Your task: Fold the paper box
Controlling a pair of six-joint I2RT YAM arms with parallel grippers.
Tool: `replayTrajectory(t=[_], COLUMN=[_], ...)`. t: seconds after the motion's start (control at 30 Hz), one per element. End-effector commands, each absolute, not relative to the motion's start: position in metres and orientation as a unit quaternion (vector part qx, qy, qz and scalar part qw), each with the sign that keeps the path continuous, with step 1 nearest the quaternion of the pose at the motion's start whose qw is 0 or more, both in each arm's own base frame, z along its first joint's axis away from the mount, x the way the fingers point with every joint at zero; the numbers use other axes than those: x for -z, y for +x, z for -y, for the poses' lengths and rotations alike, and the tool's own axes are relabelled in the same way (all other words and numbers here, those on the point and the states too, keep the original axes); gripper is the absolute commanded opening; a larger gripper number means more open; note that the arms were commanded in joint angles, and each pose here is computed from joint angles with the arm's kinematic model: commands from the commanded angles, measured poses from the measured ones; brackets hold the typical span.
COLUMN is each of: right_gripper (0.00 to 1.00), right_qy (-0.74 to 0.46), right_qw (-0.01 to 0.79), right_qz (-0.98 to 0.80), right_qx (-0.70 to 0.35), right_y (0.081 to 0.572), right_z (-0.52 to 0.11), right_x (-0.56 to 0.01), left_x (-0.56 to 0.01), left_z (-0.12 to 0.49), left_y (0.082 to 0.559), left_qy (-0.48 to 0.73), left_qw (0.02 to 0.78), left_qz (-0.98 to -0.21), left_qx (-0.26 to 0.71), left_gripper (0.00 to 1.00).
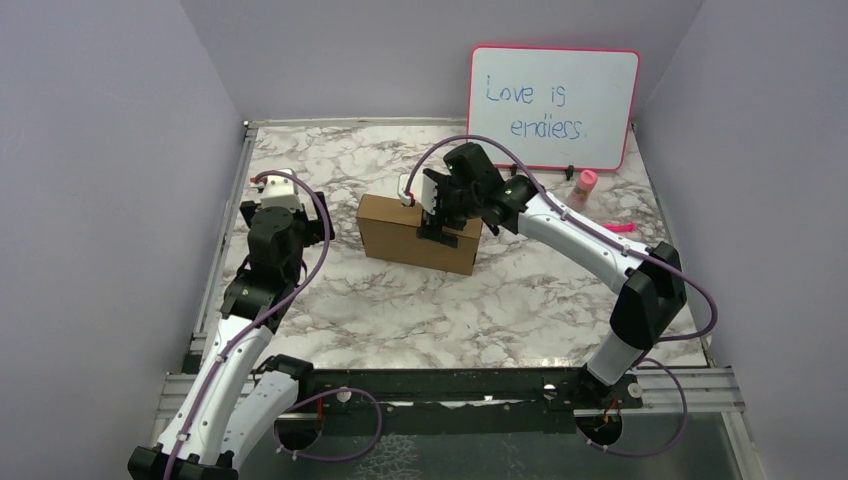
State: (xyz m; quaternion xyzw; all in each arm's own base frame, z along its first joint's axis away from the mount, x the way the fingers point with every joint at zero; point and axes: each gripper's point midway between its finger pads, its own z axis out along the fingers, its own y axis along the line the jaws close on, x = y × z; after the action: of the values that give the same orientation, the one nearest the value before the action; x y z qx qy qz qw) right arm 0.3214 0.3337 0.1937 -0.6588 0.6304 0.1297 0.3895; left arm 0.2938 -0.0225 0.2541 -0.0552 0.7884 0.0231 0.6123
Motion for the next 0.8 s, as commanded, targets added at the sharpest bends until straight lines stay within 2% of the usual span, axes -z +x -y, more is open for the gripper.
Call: replayTrajectory(t=[0.0, 0.1, 0.33, 0.57, 0.77], right_gripper=[0.9, 0.84, 0.63, 0.57, 0.57], right_qy=[-0.65, -0.651, -0.663, -0.683, -0.685], right_qw=[0.409, 0.394, 0.369, 0.419, 0.52], right_qz=[-0.626, -0.634, -0.633, -0.589, -0.509], right_qx=[-0.134, -0.141, -0.156, -0.103, -0.001], right_y=[0.319, 0.317, 0.31, 0.313, 0.335], right_z=[-0.337, -0.338, -0.342, -0.349, -0.361], right_x=[-0.205, -0.195, -0.195, -0.212, -0.232], left_x=[-0.254, -0.253, -0.254, -0.255, -0.256], left_z=[0.021, 0.021, 0.021, 0.02, 0.019], left_y=[0.292, 0.292, 0.292, 0.291, 0.291], left_qy=[-0.053, -0.053, -0.052, -0.054, -0.057], left_qw=[0.614, 0.613, 0.614, 0.615, 0.617], left_qz=[-0.787, -0.788, -0.787, -0.786, -0.784], left_qx=[-0.029, -0.03, -0.028, -0.029, -0.032], left_gripper=[0.98, 0.98, 0.98, 0.98, 0.98])
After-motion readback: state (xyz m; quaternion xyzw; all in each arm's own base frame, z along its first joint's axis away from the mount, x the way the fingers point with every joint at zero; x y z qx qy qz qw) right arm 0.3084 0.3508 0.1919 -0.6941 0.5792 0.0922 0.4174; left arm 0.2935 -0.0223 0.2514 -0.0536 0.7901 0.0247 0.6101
